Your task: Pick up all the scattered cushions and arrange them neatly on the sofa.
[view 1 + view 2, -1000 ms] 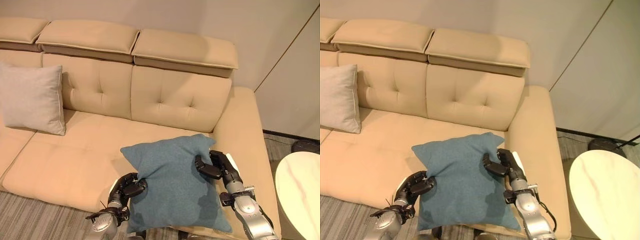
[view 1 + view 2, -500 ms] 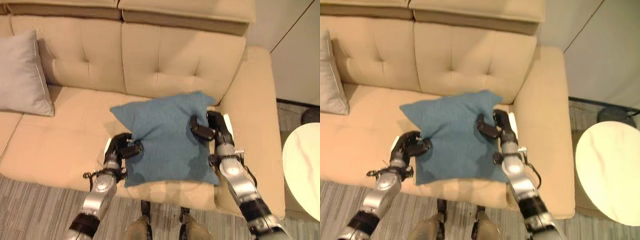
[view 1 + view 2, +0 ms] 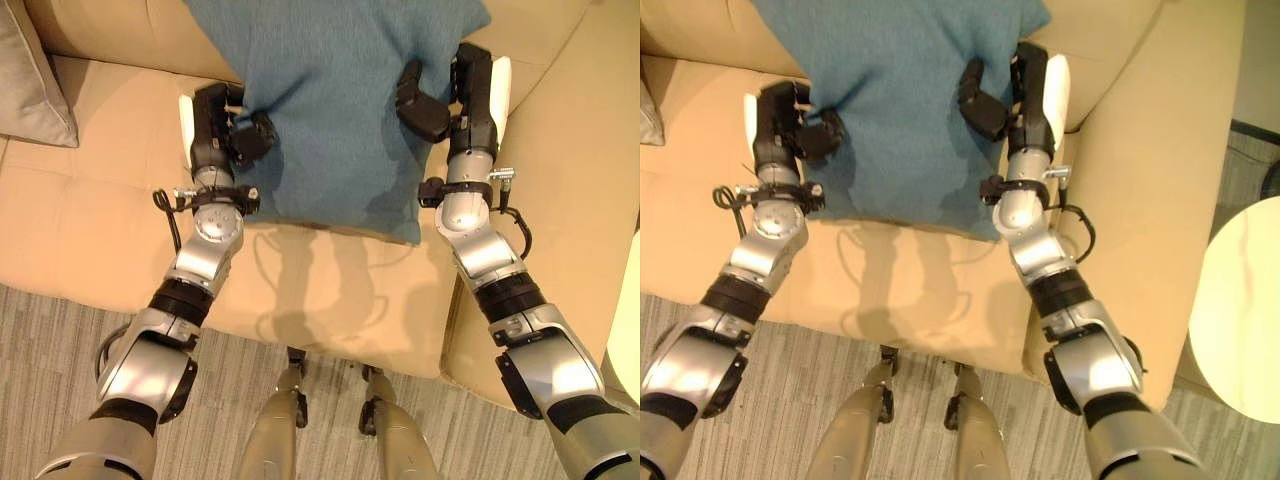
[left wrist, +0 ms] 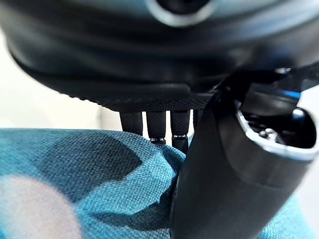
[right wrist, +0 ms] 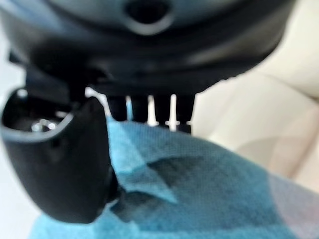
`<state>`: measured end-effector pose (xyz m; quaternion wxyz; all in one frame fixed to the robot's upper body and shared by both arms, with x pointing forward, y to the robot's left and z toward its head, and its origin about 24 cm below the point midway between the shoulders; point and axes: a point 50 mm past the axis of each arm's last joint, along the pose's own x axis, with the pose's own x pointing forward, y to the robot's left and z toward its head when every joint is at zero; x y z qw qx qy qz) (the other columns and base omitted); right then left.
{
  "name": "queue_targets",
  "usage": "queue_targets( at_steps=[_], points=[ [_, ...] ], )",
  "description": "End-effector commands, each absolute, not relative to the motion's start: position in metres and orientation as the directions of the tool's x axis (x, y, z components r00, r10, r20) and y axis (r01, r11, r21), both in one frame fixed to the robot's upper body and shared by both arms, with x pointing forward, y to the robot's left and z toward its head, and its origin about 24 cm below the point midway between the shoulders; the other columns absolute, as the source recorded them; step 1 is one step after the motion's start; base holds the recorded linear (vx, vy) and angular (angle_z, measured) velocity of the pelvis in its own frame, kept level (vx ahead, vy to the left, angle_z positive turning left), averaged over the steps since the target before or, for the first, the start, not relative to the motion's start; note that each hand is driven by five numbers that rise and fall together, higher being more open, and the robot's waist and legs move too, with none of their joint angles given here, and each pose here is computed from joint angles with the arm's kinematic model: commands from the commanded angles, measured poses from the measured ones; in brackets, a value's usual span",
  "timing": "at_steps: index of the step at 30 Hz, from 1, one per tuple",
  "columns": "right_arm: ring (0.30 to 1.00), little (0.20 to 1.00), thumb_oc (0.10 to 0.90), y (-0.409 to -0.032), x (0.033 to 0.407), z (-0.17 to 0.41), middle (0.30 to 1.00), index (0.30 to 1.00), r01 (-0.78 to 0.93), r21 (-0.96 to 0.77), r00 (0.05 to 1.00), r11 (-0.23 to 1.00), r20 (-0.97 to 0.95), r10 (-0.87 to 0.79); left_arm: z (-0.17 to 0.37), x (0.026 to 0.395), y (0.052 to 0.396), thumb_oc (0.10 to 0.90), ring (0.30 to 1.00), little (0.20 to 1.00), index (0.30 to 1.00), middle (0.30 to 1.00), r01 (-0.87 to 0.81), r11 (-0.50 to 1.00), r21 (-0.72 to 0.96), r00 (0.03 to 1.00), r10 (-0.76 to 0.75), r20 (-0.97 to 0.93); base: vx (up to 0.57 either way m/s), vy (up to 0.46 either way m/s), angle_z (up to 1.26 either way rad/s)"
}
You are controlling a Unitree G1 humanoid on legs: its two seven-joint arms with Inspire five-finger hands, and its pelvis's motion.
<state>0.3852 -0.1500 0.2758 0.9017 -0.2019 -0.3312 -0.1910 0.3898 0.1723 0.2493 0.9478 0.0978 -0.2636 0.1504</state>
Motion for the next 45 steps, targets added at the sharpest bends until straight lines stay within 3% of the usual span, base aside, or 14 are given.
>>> queue_targets(
  at_steps=[1,3,4,5,6,16,23,27,35,45],
  points=[
    [0.3,0.3,0.4,-0.111,0.361,0.322,0.3,0.3,0.428,-0.145,0.5,0.892,0.86,-0.1,0.327,0.365,0.135,0.4,0.3,0.3,0.3,0.3,-0.252,0.966,0.05,0.557,0.103,0.824,0.0,-0.01,-0.6],
    [0.3,0.3,0.4,-0.111,0.361,0.326,0.3,0.3,0.437,-0.136,0.487,0.889,0.867,-0.107,0.33,0.363,0.134,0.4,0.3,0.3,0.3,0.3,-0.248,0.968,0.028,0.543,0.115,0.832,0.0,-0.009,-0.37],
    [0.446,0.446,0.497,-0.113,0.361,0.327,0.446,0.446,0.451,-0.141,0.483,0.881,0.869,-0.108,0.331,0.364,0.131,0.576,0.564,0.564,0.564,0.564,-0.244,0.969,0.028,0.546,0.114,0.83,0.0,0.001,0.22],
    [0.844,0.844,0.762,-0.113,0.361,0.327,0.844,0.844,0.452,-0.141,0.483,0.881,0.869,-0.108,0.331,0.364,0.131,0.8,0.9,0.9,0.9,0.9,-0.244,0.969,0.028,0.546,0.114,0.83,0.0,0.004,0.25],
    [0.9,0.9,0.8,-0.113,0.362,0.326,0.9,0.9,0.452,-0.143,0.488,0.88,0.866,-0.11,0.328,0.364,0.132,0.8,0.9,0.9,0.9,0.9,-0.246,0.969,0.03,0.553,0.114,0.825,-0.01,0.007,0.25],
    [0.9,0.9,0.8,-0.146,0.369,0.272,0.9,0.9,0.462,-0.188,0.618,0.867,0.769,-0.162,0.293,0.368,0.162,0.8,0.9,0.9,0.9,0.9,-0.322,0.933,0.161,0.637,0.087,0.766,-0.01,0.004,-0.01],
    [0.9,0.9,0.8,-0.195,0.355,0.22,0.9,0.9,0.475,-0.245,0.715,0.845,0.668,-0.208,0.252,0.359,0.236,0.8,0.9,0.9,0.9,0.9,-0.454,0.85,0.267,0.724,0.176,0.667,-0.01,0.003,-0.13],
    [0.9,0.9,0.8,-0.211,0.348,0.195,0.9,0.9,0.459,-0.277,0.768,0.844,0.602,-0.22,0.215,0.348,0.257,0.8,0.9,0.9,0.9,0.9,-0.456,0.855,0.245,0.772,0.243,0.587,0.0,0.001,-0.09],
    [0.9,0.9,0.8,-0.222,0.334,0.15,0.9,0.9,0.4,-0.325,0.858,0.857,0.462,-0.225,0.136,0.335,0.247,0.8,0.9,0.9,0.9,0.9,-0.372,0.923,0.095,0.877,0.316,0.362,0.0,-0.001,0.03],
    [0.9,0.9,0.8,-0.221,0.322,0.138,0.9,0.9,0.388,-0.17,0.853,0.906,0.438,-0.284,0.126,0.34,0.239,0.8,0.9,0.9,0.9,0.9,-0.401,0.916,0.032,0.875,0.372,0.31,0.01,0.015,-0.02]
  ],
)
